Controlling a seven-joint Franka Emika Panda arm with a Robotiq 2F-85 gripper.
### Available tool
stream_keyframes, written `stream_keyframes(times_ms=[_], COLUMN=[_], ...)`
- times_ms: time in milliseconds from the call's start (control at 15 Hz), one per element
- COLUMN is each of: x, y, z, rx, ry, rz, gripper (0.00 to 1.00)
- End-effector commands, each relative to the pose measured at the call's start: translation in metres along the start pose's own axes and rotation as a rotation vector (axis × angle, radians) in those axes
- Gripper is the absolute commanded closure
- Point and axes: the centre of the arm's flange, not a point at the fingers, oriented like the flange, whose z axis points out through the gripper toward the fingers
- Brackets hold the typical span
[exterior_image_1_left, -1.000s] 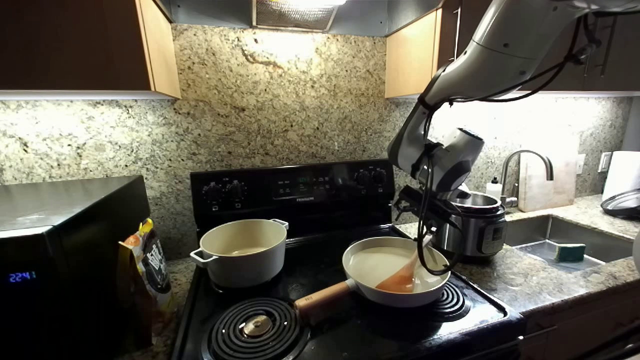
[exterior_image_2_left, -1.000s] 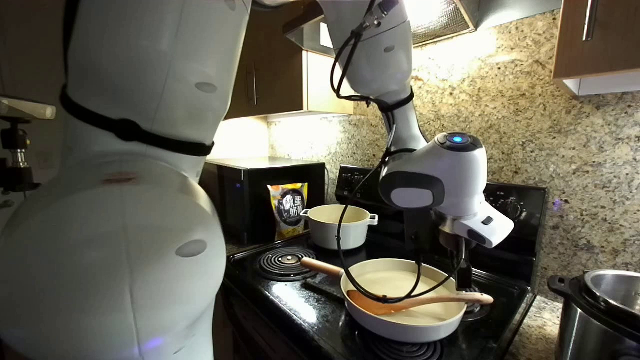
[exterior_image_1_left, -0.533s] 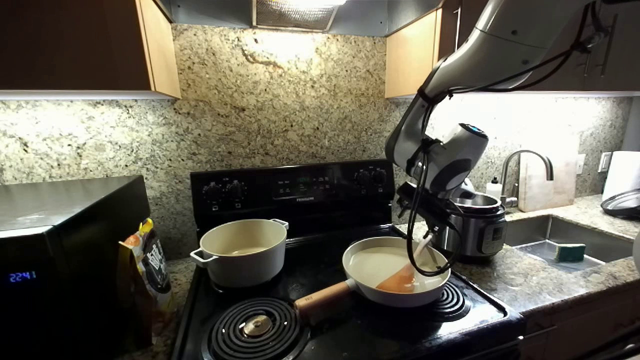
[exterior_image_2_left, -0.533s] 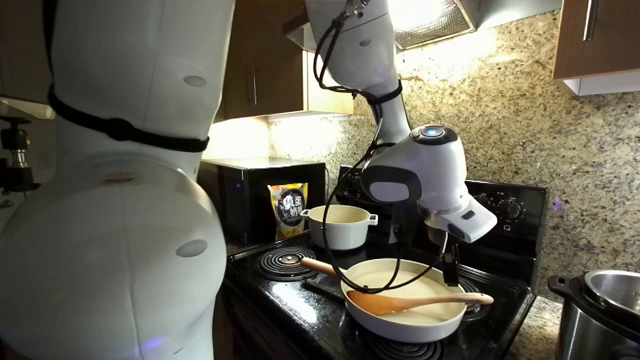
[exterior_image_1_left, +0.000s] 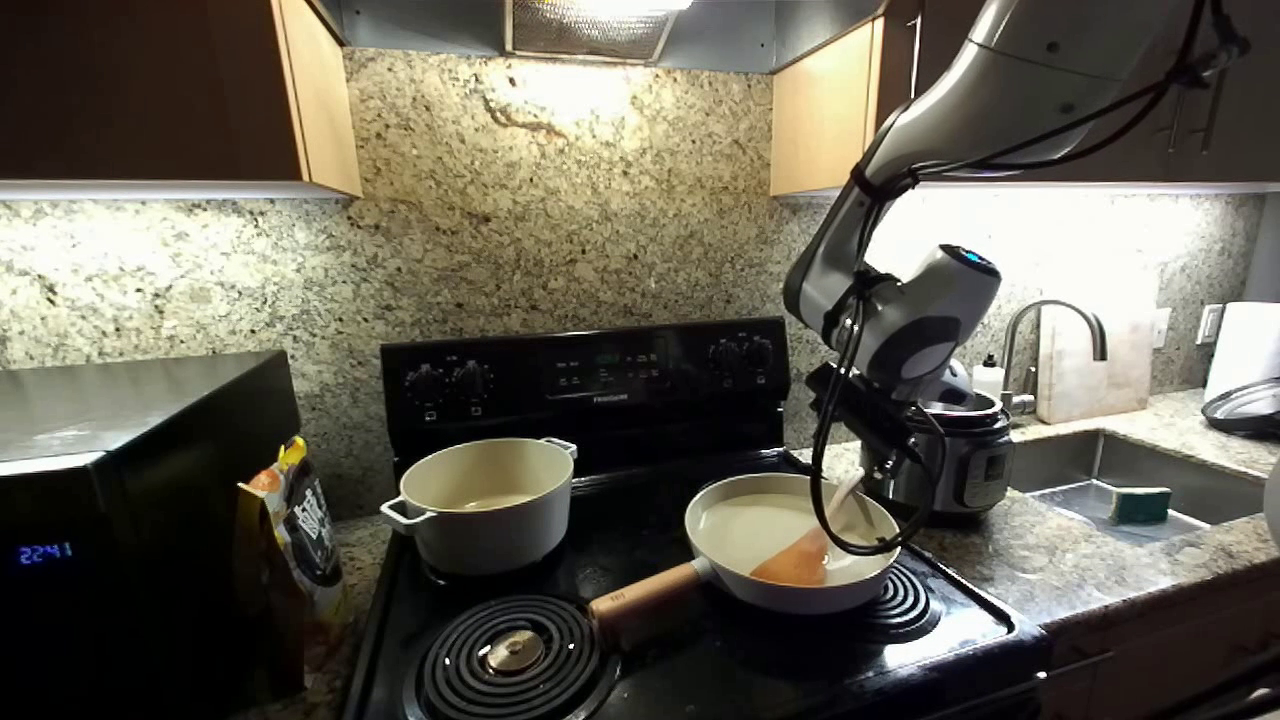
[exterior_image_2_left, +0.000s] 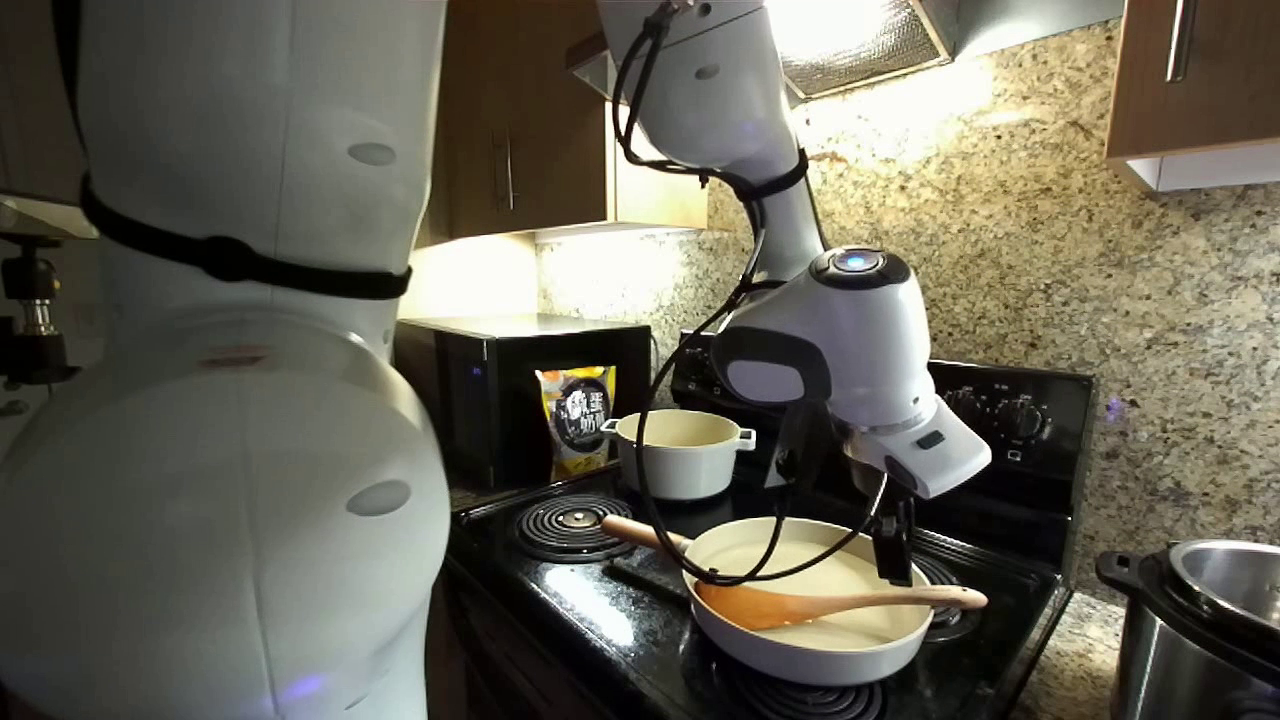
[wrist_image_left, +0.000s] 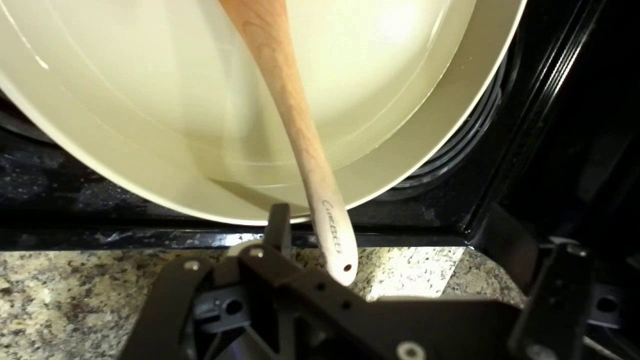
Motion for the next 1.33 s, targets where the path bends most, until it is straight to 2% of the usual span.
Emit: stream_keyframes(times_ms=[0,800,1267], x=[0.005,0.022,0.044], y=[0.027,0.027,0.018], z=[0.005,0.036,0.026], rx=[-0.01,-0.077,-0.085], ry=[0.013,-0.007,0.006], rz=[0.007,-0.009,-0.058], gripper=[0.0,0.0,0.0])
